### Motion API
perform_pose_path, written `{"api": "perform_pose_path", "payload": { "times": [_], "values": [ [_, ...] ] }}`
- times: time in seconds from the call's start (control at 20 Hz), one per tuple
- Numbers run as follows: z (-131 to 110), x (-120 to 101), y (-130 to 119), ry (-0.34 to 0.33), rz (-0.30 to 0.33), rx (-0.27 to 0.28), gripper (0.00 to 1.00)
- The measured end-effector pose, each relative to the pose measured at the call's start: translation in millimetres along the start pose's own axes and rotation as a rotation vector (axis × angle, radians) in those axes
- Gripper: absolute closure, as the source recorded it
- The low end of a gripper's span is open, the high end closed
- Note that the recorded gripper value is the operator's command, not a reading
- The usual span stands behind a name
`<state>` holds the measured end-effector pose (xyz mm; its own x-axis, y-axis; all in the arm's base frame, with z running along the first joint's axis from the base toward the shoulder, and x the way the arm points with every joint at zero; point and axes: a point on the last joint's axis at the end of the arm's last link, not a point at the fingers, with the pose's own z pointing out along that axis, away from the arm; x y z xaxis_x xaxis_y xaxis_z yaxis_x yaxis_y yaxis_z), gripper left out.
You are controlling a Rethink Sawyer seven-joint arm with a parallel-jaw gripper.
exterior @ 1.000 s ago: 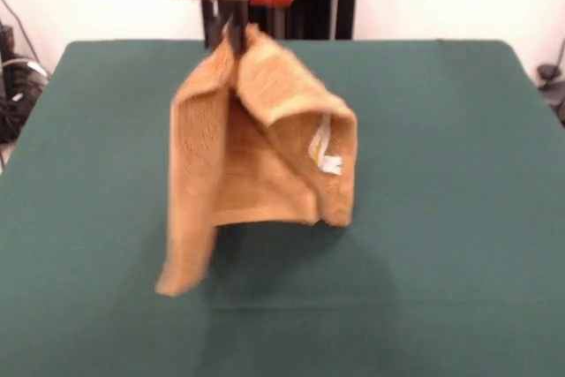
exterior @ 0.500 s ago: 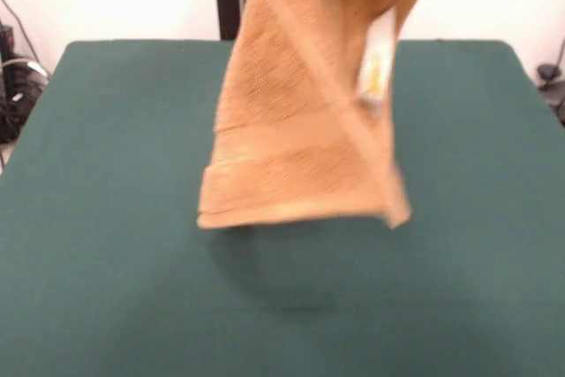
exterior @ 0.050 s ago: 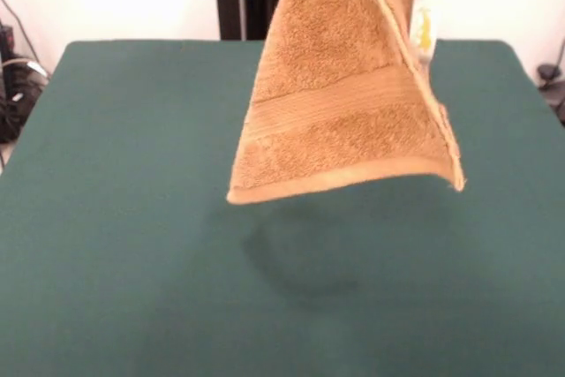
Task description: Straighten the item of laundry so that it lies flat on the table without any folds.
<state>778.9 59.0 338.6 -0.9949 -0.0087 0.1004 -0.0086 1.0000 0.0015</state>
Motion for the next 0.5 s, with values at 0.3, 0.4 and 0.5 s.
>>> {"api": "perform_pose_path", "payload": {
  "times": [0.3,0.4,0.5],
  "values": [
    [32,0,7,-0.073,-0.007,-0.019,1.00],
    [46,1,7,-0.095,-0.006,-0.017,1.00],
    [57,2,5,-0.103,-0.004,-0.013,1.00]
  ]
}}
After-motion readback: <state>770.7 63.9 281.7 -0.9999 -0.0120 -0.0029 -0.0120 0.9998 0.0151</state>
